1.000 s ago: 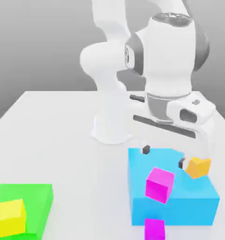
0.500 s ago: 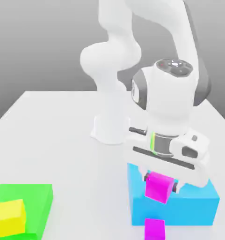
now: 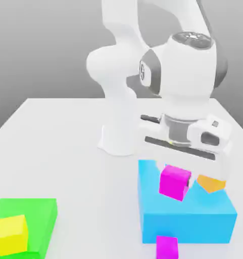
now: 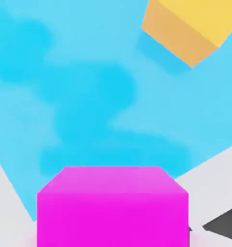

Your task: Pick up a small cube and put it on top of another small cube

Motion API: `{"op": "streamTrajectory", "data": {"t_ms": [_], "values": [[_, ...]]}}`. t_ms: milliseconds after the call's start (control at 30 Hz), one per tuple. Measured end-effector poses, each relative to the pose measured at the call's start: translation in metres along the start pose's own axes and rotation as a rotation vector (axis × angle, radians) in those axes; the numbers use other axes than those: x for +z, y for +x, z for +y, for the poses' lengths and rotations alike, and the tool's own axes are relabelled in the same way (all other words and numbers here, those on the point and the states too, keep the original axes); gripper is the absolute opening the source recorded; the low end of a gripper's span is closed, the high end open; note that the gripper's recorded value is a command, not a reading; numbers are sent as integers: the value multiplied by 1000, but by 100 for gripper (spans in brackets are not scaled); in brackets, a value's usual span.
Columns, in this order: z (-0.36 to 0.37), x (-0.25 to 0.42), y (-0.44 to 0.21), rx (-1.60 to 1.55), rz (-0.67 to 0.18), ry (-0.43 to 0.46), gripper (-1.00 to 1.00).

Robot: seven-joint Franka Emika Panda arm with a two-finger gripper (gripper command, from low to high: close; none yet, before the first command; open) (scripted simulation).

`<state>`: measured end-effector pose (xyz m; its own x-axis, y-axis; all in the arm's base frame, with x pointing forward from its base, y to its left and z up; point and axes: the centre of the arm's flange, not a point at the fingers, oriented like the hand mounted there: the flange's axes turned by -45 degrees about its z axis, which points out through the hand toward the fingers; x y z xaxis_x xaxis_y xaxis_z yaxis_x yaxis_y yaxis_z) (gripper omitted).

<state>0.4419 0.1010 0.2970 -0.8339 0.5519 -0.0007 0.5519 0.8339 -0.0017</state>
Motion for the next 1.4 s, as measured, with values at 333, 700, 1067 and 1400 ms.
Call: {"op": "streamTrajectory", "data": {"t_ms": [333, 700, 1067, 1400], "values": [[-94, 3, -91, 514, -8, 0, -100], [-225, 18, -158, 1086, -7, 1, -100], [-360, 46, -180, 1614, 2, 0, -100], [-367, 100, -181, 1639, 2, -1, 100]]}}
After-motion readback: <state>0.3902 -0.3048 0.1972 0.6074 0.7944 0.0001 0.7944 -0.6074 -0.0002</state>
